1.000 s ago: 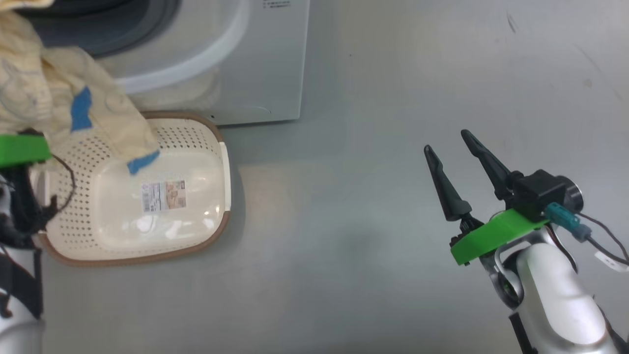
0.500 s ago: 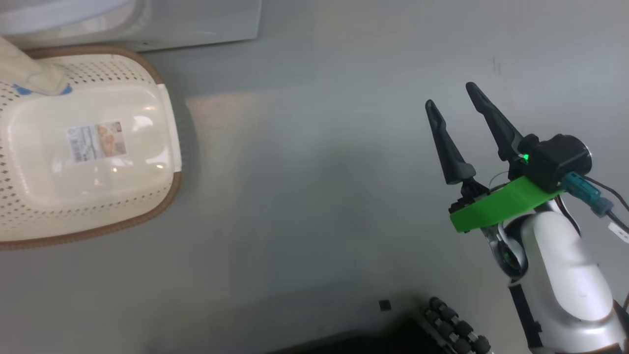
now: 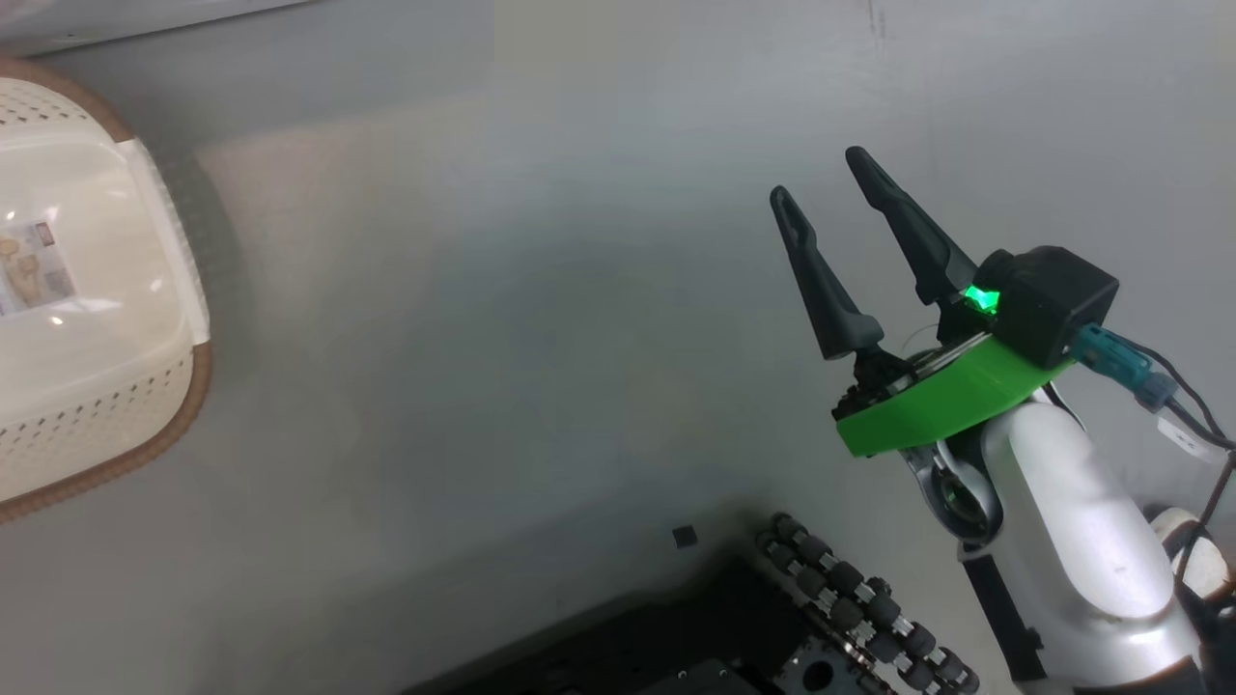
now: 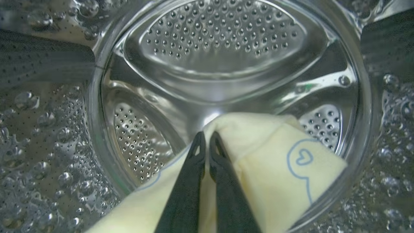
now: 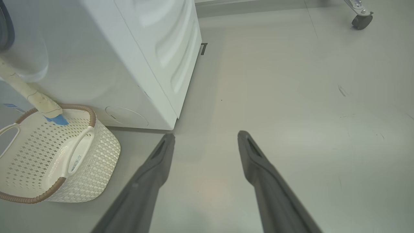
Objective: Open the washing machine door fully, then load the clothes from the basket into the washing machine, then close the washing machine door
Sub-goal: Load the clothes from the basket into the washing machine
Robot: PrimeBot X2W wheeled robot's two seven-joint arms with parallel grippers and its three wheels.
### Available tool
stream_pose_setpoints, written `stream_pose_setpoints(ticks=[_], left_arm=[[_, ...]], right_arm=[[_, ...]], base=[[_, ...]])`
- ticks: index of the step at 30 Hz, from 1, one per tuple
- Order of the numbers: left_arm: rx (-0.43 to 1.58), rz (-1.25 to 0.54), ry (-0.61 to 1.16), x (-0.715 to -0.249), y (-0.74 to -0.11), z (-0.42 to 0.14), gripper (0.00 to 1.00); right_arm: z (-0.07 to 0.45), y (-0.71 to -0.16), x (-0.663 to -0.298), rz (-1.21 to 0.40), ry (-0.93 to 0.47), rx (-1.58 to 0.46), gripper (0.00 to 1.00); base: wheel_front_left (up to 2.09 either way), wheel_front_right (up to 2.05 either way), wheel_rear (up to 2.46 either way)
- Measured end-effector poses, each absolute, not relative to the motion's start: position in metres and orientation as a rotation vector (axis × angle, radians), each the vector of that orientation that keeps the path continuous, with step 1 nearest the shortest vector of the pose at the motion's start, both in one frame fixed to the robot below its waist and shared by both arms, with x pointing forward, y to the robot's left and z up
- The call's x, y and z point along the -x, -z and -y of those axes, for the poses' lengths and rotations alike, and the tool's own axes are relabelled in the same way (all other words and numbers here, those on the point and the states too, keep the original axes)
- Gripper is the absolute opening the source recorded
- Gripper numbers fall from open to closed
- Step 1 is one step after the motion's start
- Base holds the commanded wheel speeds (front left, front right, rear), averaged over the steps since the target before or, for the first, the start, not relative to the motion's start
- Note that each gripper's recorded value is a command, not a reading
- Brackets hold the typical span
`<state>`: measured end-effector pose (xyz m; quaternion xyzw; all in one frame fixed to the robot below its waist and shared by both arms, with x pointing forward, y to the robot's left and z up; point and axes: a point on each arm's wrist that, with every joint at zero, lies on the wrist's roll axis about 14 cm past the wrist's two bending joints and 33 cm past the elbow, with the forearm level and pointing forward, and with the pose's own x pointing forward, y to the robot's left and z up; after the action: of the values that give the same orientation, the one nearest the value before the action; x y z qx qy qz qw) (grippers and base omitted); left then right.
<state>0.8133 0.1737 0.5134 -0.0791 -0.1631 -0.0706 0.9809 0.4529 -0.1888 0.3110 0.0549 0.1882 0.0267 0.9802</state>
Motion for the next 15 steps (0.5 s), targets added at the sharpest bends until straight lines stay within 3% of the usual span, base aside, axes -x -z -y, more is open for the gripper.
stream_pose_setpoints(ticks=[3, 15], left_arm=[[0.15, 0.338, 0.137, -0.819, -0.513, -0.172, 0.0], [0.04, 0.097, 0.196, -0.822, -0.424, -0.145, 0.0]], right_arm=[[0.191, -0.308, -0.451, -0.389, -0.048, -0.107, 1.0], [0.191, -0.308, -0.453, -0.389, -0.051, -0.112, 1.0]], base=[[0.0, 0.0, 0.0], [0.0, 0.0, 0.0]])
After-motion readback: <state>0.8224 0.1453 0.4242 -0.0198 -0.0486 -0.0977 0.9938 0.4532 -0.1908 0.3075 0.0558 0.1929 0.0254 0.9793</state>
